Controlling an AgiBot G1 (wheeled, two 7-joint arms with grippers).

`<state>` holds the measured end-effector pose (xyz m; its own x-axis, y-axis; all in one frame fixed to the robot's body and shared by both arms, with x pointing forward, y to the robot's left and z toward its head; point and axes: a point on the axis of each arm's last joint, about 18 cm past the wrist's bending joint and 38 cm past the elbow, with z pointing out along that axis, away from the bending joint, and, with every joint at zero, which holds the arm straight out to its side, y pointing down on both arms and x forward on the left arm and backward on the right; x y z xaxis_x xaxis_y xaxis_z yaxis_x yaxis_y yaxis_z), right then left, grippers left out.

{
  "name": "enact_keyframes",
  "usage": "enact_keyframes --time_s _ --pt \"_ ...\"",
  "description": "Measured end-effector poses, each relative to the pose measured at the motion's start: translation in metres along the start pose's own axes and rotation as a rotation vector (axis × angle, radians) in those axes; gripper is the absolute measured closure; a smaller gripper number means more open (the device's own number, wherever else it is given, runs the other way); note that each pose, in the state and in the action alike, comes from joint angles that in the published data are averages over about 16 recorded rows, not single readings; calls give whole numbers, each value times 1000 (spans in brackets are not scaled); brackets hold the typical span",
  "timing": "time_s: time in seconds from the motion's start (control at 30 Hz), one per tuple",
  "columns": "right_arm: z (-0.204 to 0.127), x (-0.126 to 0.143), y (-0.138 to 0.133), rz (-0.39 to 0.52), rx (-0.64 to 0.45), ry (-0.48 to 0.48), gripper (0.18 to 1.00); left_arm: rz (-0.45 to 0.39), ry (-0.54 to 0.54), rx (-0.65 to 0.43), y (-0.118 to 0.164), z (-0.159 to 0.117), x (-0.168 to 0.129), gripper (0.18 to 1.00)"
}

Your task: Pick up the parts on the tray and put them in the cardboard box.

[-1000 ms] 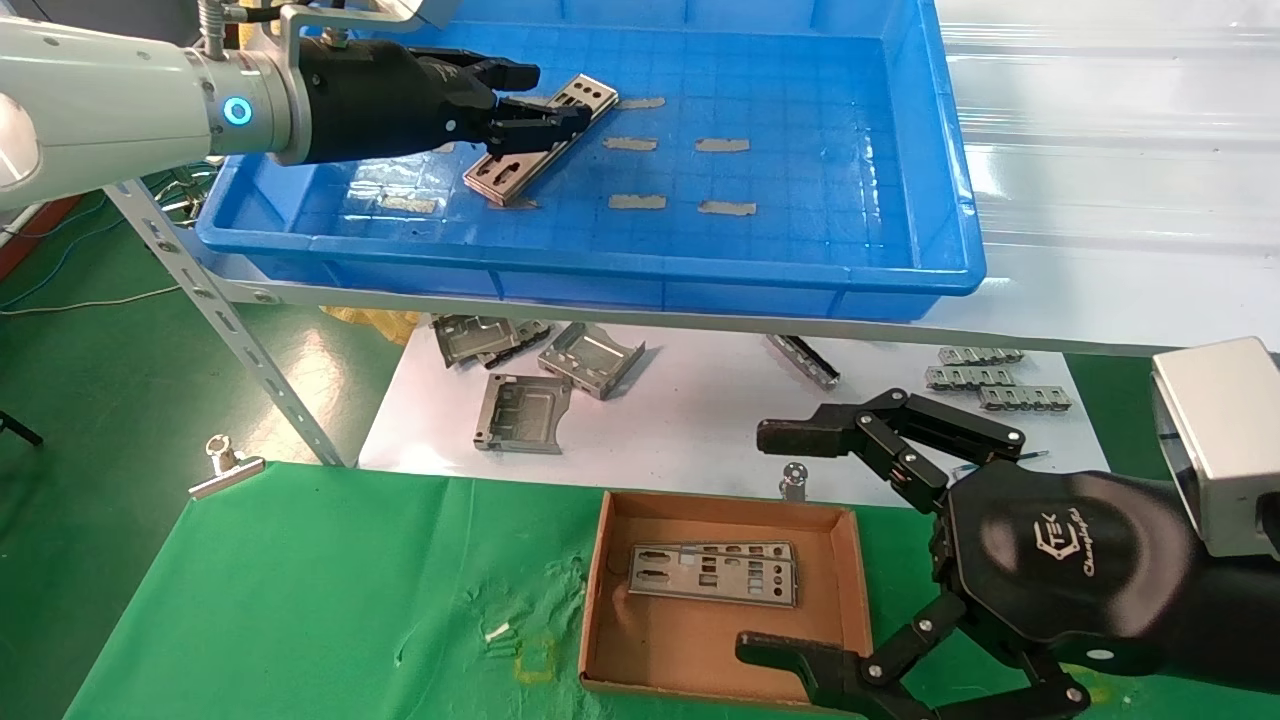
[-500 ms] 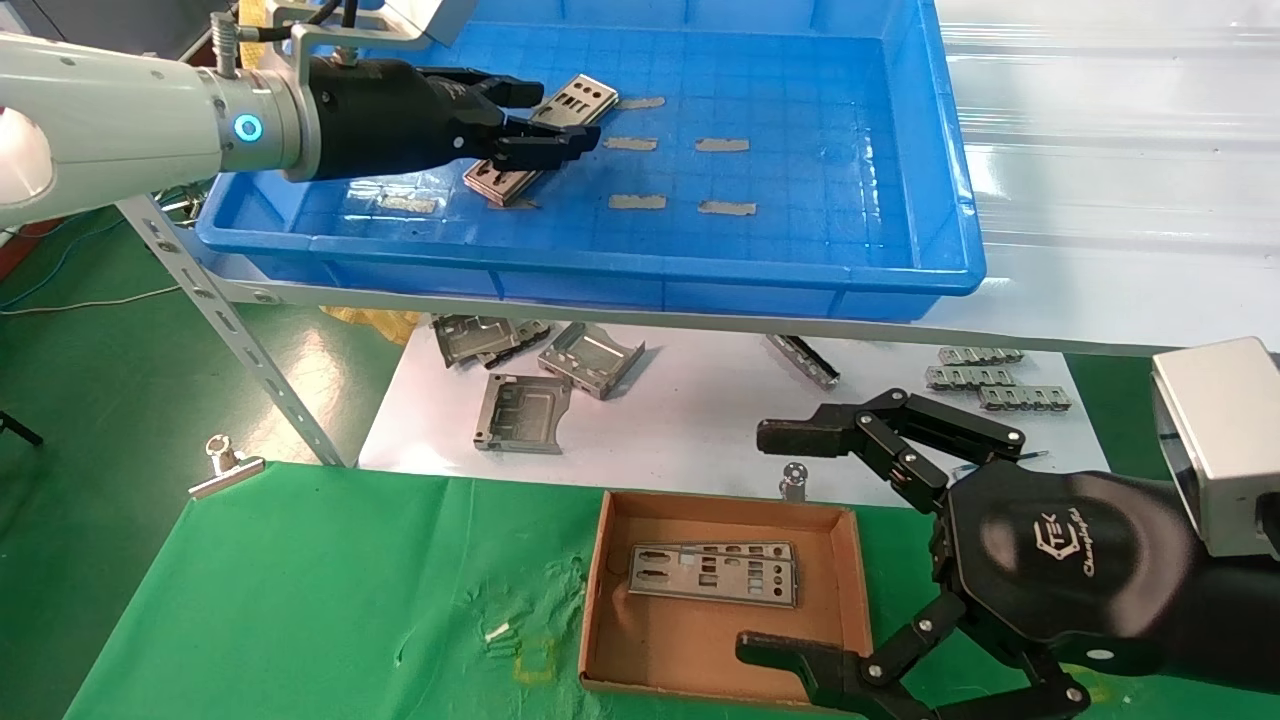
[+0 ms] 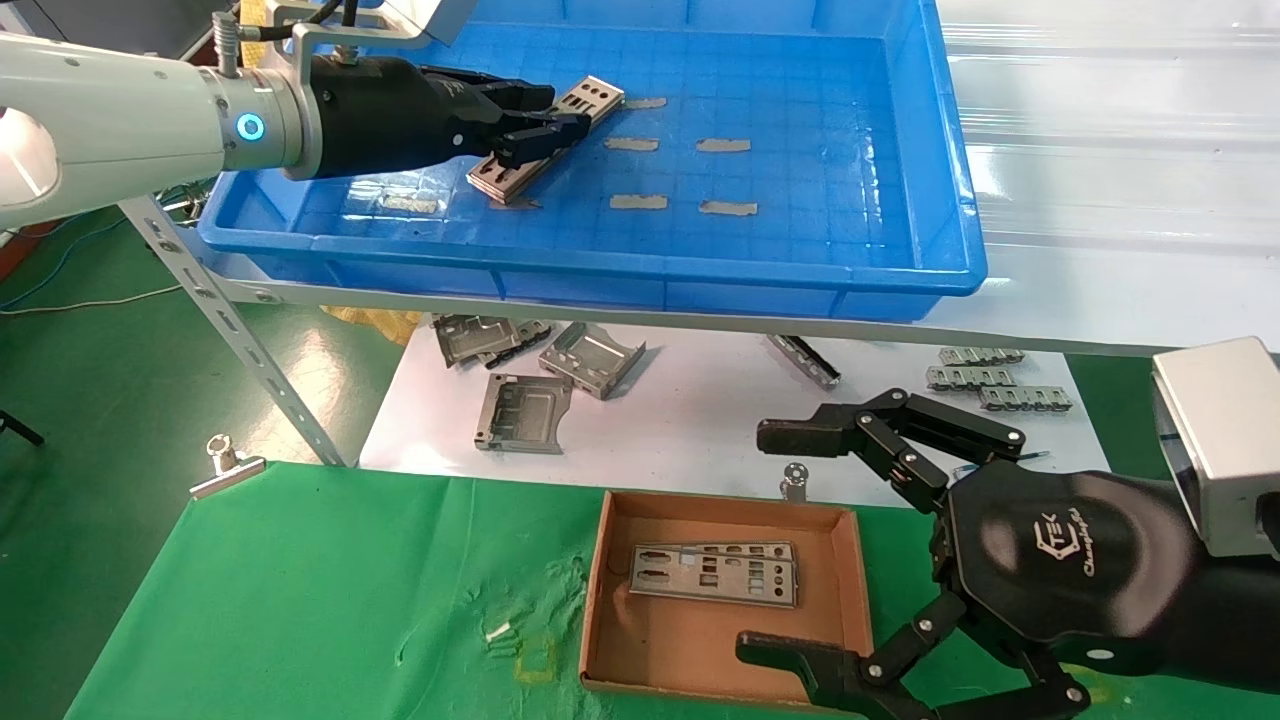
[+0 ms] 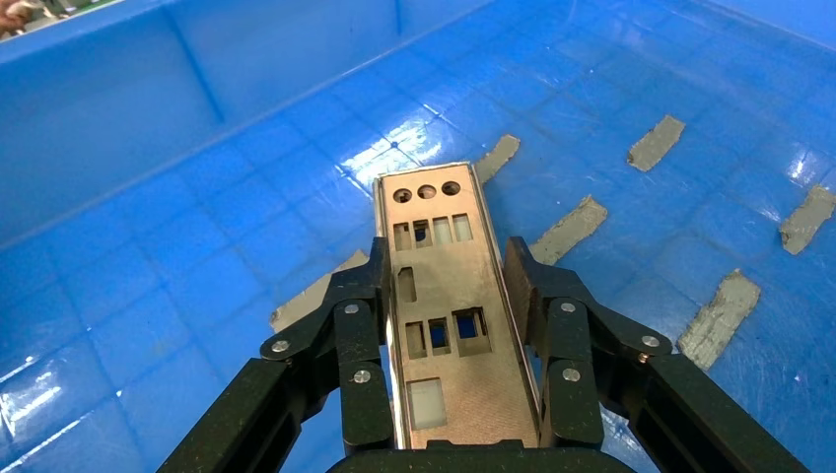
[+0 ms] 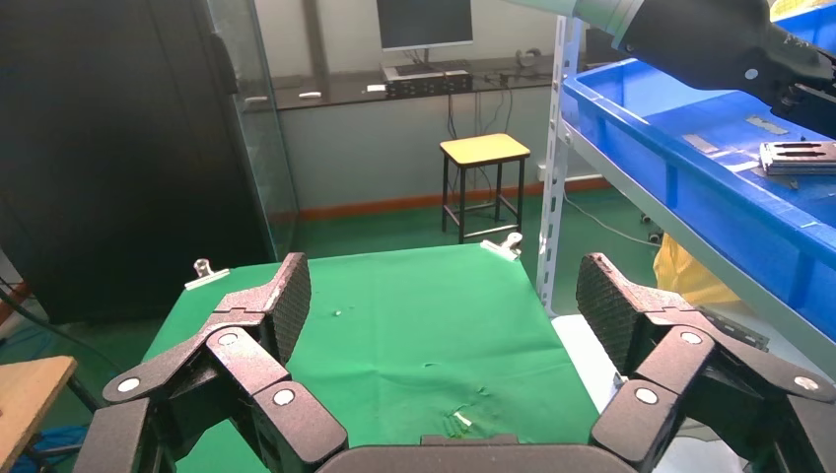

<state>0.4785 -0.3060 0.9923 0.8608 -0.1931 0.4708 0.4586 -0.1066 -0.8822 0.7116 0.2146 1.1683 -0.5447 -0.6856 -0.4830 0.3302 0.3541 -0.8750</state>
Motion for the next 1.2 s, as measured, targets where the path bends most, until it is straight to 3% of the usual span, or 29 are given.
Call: enact_keyframes --time_s 0.27,0.77,0.97,1.2 --pt "0 0 0 0 0 0 178 11 -10 16 -8 -2 -3 726" --pt "0 0 0 0 0 0 178 46 10 93 -44 -20 -9 742" --pt "0 0 0 0 0 0 178 78 104 122 -53 -33 2 743" --pt "0 0 0 0 0 0 178 155 299 140 -51 -55 30 743"
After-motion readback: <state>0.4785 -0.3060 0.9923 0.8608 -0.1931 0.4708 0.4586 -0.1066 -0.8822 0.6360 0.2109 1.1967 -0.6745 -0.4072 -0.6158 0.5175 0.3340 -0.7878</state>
